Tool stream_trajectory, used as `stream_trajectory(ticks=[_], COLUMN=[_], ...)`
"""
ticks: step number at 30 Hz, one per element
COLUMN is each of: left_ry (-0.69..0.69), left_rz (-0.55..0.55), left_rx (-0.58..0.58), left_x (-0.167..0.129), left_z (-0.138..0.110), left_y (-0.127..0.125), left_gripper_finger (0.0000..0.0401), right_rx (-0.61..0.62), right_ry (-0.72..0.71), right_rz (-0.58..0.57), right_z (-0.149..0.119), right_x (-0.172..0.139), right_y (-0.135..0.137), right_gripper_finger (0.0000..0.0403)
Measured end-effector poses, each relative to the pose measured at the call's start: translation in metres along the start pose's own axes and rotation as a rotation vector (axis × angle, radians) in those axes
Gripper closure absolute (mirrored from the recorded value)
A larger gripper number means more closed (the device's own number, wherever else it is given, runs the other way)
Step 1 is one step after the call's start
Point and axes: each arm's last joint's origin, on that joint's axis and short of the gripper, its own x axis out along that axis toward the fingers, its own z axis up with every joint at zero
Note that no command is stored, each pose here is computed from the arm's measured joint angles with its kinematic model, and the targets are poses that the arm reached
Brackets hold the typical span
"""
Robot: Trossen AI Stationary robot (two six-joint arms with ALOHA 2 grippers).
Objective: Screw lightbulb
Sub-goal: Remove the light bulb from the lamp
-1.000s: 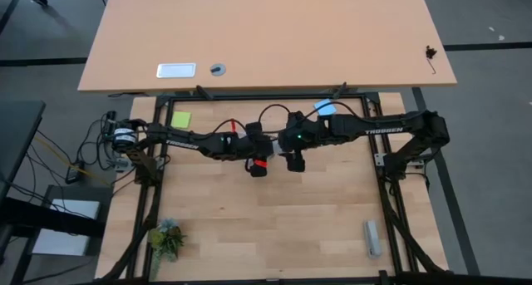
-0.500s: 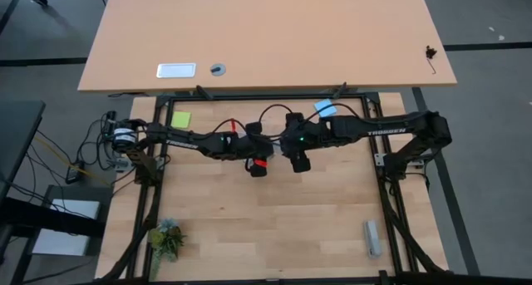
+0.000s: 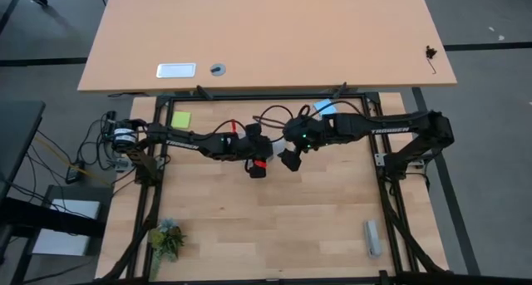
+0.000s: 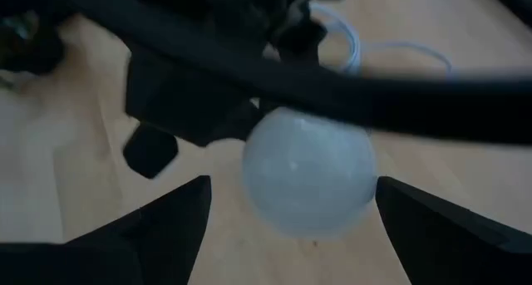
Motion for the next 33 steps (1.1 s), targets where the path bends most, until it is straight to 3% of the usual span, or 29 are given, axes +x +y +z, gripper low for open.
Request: stream_trajectory(ticks=[10, 17, 23, 30, 33], left_ry=[0.001, 0.003, 0.006, 0.008, 0.007], left_rz=[0.003, 0.007, 0.007, 0.004, -0.001], left_rx=[-0.004, -0.005, -0.003, 0.001, 0.001], left_x=[0.0, 0.0, 0.0, 0.0, 0.0], left_z=[0.0, 0.0, -0.001, -0.001, -0.001], left_y=[0.0, 0.0, 0.0, 0.0, 0.0], left_gripper_finger=[0.0239, 0.0239, 0.0239, 0.0239, 0.0239], right_rx=[-0.025, -0.113, -0.388, -0.85, -0.876], right_ry=[-0.011, -0.013, -0.01, -0.008, -0.008], right_rz=[-0.001, -0.014, -0.018, -0.002, -0.047], right_z=[0.002, 0.005, 0.005, 0.001, 0.0], right_x=[0.014, 0.014, 0.014, 0.013, 0.01], right_y=[0.0, -0.006, -0.007, 0.003, 0.009], right_gripper_finger=[0.0064, 0.0123, 0.0147, 0.0116, 0.0102])
